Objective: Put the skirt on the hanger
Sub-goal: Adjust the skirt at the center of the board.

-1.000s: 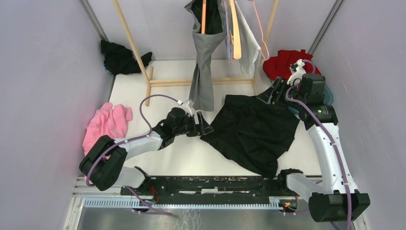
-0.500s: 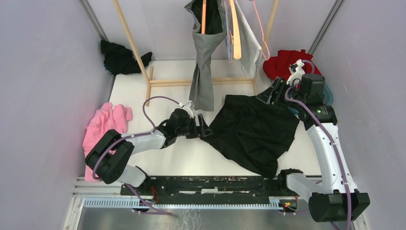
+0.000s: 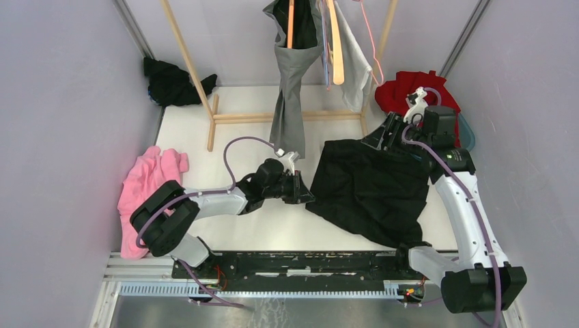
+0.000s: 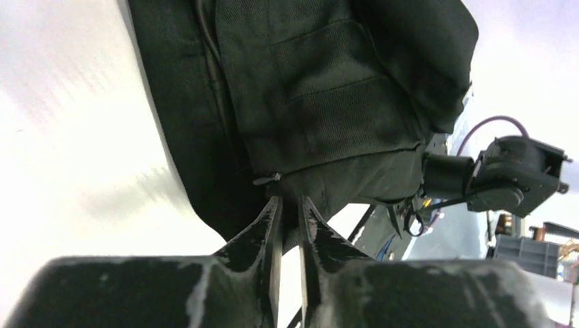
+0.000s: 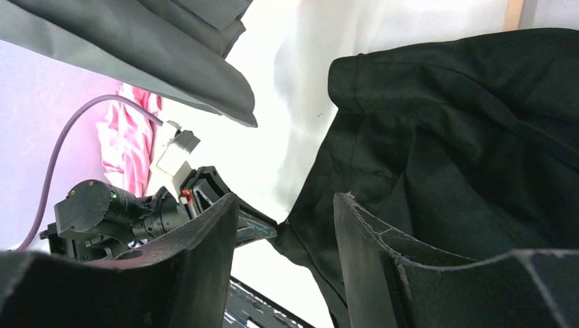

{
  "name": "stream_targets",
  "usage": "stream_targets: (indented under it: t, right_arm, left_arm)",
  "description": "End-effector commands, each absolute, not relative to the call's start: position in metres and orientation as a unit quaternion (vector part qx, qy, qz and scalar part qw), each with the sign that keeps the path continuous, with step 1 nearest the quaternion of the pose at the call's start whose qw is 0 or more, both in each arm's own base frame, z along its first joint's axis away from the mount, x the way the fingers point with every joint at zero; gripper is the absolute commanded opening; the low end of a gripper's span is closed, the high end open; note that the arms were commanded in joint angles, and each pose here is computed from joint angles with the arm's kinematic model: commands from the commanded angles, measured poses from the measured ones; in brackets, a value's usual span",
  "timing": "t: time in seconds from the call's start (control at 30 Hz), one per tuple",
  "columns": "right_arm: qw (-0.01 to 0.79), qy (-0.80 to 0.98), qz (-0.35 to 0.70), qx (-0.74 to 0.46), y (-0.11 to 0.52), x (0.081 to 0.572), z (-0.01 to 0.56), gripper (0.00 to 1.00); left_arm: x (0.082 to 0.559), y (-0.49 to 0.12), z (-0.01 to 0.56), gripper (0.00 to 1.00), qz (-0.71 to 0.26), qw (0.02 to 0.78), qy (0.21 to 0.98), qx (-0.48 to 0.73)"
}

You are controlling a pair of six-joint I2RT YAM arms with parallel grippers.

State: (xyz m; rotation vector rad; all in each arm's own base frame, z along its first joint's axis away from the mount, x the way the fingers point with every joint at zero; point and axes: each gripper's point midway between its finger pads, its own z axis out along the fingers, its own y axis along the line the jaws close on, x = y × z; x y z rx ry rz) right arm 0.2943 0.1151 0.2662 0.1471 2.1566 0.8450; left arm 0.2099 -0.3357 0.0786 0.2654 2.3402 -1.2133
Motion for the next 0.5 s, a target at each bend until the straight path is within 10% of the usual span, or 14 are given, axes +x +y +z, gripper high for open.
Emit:
stream_targets:
  t: [0.0, 0.47]
  right_arm:
    - [0.394, 0.858, 0.326, 0.034, 0.122, 0.299, 0.260, 0.59]
    - [0.339, 0.932, 0.087, -0.090, 0.173, 0.311, 0.176, 0.41]
  left_arm:
    - [0.213, -0.352, 0.107, 0.07, -0.482, 0.260, 0.830, 0.106]
    - [0.185, -0.385, 0.141, 0.03, -0.539, 0.248, 0.793, 0.143]
